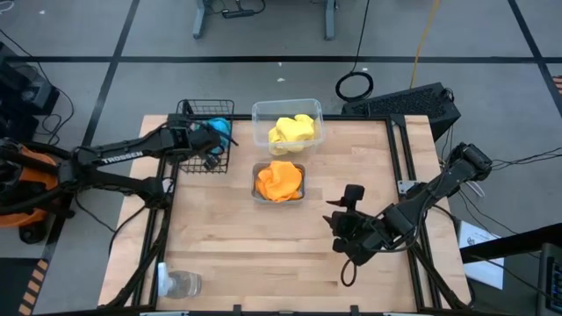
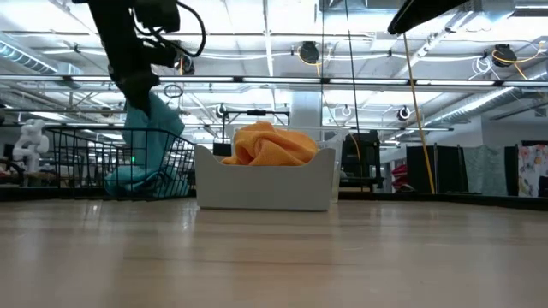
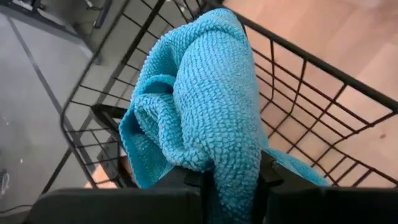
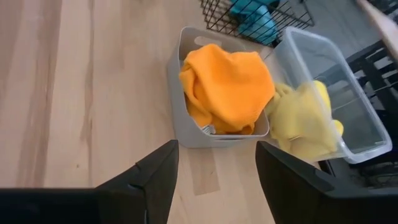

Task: Sort microfiber towel by color & place in baskets
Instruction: Put the blue microfiber cloth into the black wire basket

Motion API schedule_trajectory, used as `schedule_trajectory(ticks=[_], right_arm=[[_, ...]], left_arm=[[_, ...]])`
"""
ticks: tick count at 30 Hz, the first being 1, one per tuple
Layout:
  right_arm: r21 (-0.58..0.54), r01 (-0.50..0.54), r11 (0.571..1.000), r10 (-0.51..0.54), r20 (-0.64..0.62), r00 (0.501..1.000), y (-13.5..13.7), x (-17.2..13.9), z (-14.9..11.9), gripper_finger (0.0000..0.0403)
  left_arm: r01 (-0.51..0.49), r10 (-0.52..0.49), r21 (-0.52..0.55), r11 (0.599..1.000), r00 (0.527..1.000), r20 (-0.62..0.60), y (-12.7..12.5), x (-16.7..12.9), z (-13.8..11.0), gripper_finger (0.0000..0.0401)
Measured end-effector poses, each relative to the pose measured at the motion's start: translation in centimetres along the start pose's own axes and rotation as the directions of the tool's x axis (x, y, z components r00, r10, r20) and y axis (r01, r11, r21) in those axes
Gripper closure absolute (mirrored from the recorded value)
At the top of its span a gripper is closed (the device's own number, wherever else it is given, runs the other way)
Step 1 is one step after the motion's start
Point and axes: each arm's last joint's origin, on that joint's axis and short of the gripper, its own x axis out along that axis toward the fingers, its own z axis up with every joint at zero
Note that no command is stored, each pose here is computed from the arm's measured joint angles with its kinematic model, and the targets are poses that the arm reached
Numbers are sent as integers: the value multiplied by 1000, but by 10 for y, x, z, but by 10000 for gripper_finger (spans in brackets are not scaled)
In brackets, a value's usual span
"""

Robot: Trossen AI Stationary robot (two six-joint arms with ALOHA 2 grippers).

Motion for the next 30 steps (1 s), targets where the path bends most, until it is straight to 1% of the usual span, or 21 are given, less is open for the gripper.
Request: schedule_trajectory(ticks=[2,4,7,11,13,15,19,21,24,28,30], right_arm=[[0,13,1000,-13,14,1000,0,0,1,197],[2,38,999,-38,27,999,-1,0,1,197],[3,61,998,-61,38,997,-1,0,2,197],[3,61,998,-61,38,997,-1,0,2,197],[4,61,998,-61,38,997,-1,0,2,197],[4,61,998,-61,38,997,-1,0,2,197],[3,61,998,-61,38,997,-1,0,2,197],[4,61,998,-61,38,997,-1,0,2,197],[3,61,998,-61,38,997,-1,0,2,197],[3,62,998,-62,39,997,-1,0,2,197],[-1,71,997,-71,45,996,-2,0,2,197]], left_arm=[[0,0,-17,1000,1000,-6,-1,2,-2,342],[5,-5,-27,1000,1000,7,-3,1,-1,324],[17,-17,-29,999,1000,27,-7,-2,-1,280],[29,-28,-33,999,999,36,-11,-5,-2,214],[37,-36,-19,999,999,38,-14,-7,-3,188],[43,-43,-8,999,998,44,-16,-8,-3,172],[54,-55,16,998,997,46,-20,-10,-4,163],[59,-59,4,998,998,32,-20,-10,-6,163],[82,-83,-22,996,996,-27,-20,-10,-11,162],[133,-131,8,991,983,-125,-19,-11,-20,162],[139,-136,11,990,981,-138,-17,-14,-19,162]])
